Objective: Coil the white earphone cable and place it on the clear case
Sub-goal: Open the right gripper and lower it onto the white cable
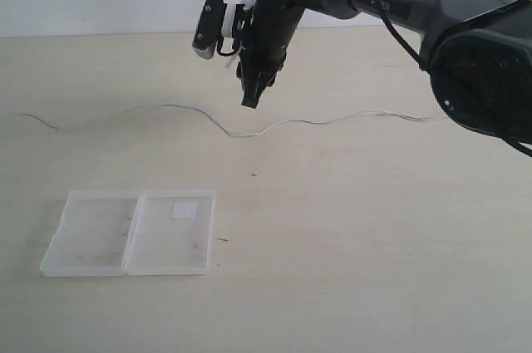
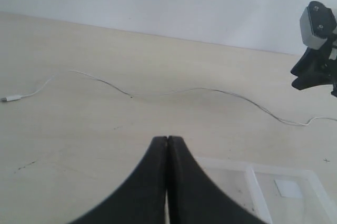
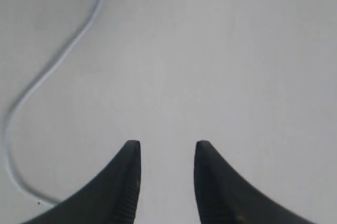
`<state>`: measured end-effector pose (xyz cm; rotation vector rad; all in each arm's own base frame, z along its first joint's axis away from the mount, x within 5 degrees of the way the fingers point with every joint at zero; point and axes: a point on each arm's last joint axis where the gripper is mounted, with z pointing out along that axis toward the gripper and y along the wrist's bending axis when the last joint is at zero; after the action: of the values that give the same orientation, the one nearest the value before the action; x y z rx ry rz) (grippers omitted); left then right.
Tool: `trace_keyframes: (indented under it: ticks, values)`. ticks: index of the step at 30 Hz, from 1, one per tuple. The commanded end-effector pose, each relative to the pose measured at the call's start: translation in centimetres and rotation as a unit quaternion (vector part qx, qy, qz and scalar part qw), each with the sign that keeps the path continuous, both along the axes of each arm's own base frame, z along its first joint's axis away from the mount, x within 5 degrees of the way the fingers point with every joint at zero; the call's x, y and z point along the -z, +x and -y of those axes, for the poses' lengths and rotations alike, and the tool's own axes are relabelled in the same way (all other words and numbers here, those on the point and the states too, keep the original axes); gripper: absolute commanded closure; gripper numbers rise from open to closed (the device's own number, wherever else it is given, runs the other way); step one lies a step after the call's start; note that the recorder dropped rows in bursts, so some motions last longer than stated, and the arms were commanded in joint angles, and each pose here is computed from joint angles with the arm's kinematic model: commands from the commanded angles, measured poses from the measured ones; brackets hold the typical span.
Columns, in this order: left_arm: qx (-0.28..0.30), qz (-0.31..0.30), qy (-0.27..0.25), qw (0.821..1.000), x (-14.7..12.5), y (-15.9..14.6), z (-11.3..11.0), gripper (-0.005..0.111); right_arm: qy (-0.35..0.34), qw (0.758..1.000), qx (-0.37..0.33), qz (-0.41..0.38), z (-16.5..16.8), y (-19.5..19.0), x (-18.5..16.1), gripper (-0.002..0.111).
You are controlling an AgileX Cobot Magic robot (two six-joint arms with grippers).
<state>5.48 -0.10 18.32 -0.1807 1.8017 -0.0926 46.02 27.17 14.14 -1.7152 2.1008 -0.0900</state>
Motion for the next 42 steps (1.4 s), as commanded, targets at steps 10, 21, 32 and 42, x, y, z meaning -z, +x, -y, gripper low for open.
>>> trace_keyframes:
  ticks: [10, 21, 32, 42]
  values:
    - [-0.003, 0.011, -0.006, 1.000, -0.3, 0.0, 0.0, 0.107, 0.023, 0.990, -0.081, -0.117, -0.7, -2.6, -0.7, 0.062]
    - [-0.003, 0.011, -0.006, 1.000, -0.3, 0.0, 0.0, 0.107, -0.041, 0.991, -0.064, -0.111, -0.1, -2.5, 0.4, 0.061]
    - [-0.003, 0.011, -0.006, 1.000, -0.3, 0.0, 0.0, 0.107, -0.054, 0.985, -0.100, -0.131, -0.2, -2.7, 1.9, 0.061]
    - [-0.003, 0.011, -0.006, 1.000, -0.3, 0.0, 0.0, 0.107, -0.053, 0.983, -0.124, -0.127, -0.3, -2.8, 2.0, 0.062]
